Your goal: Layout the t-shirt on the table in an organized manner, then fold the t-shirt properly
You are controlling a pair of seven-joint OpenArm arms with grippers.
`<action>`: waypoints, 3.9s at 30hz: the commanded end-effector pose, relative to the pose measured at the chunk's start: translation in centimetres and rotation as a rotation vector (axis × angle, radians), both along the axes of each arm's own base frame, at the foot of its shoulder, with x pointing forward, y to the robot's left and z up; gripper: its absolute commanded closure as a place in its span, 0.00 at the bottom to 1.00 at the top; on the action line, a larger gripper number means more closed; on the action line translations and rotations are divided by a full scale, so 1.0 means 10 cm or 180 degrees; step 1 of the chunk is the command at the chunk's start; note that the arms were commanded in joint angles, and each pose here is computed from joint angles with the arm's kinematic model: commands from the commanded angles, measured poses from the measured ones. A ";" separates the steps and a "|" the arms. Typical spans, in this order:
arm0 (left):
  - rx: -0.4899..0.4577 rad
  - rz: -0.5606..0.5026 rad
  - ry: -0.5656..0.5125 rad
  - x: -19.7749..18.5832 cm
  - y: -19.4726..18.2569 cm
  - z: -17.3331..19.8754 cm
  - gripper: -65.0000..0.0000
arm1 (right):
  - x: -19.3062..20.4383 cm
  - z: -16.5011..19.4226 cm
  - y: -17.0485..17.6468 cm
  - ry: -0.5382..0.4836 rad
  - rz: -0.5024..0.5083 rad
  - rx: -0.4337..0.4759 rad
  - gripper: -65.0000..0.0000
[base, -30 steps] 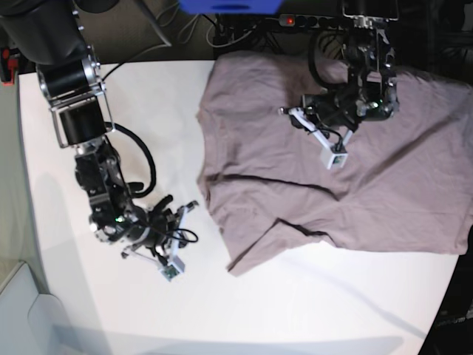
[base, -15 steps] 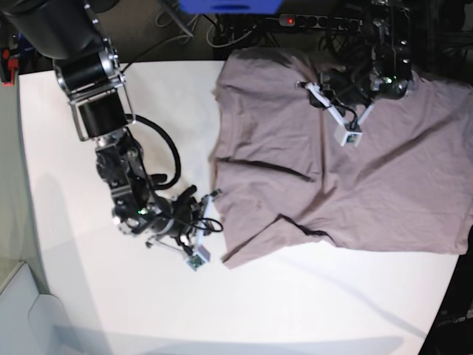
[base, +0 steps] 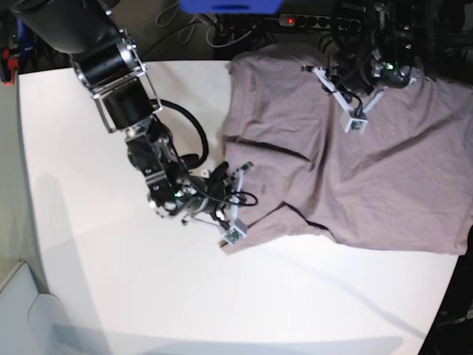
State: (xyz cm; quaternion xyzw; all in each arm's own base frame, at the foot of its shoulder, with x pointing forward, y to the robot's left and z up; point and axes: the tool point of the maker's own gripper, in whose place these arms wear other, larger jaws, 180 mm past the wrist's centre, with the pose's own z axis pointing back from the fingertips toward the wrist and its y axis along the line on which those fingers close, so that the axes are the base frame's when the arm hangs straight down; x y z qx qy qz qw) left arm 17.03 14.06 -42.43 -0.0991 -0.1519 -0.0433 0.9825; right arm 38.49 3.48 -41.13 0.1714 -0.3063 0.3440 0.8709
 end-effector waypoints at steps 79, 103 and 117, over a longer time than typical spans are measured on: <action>-0.0072 0.0892 -0.0149 0.38 0.79 0.01 1.00 | 0.35 0.22 -0.57 -0.0991 0.0415 -0.1394 0.55; -0.0085 0.1040 -0.0029 0.29 0.88 -0.25 1.00 | 0.36 0.22 -0.58 -0.0988 0.0421 -0.1408 0.96; -0.0102 0.1033 -0.0008 0.26 0.86 -0.26 1.00 | 0.85 0.87 -0.43 -0.1583 0.0414 -0.1222 1.00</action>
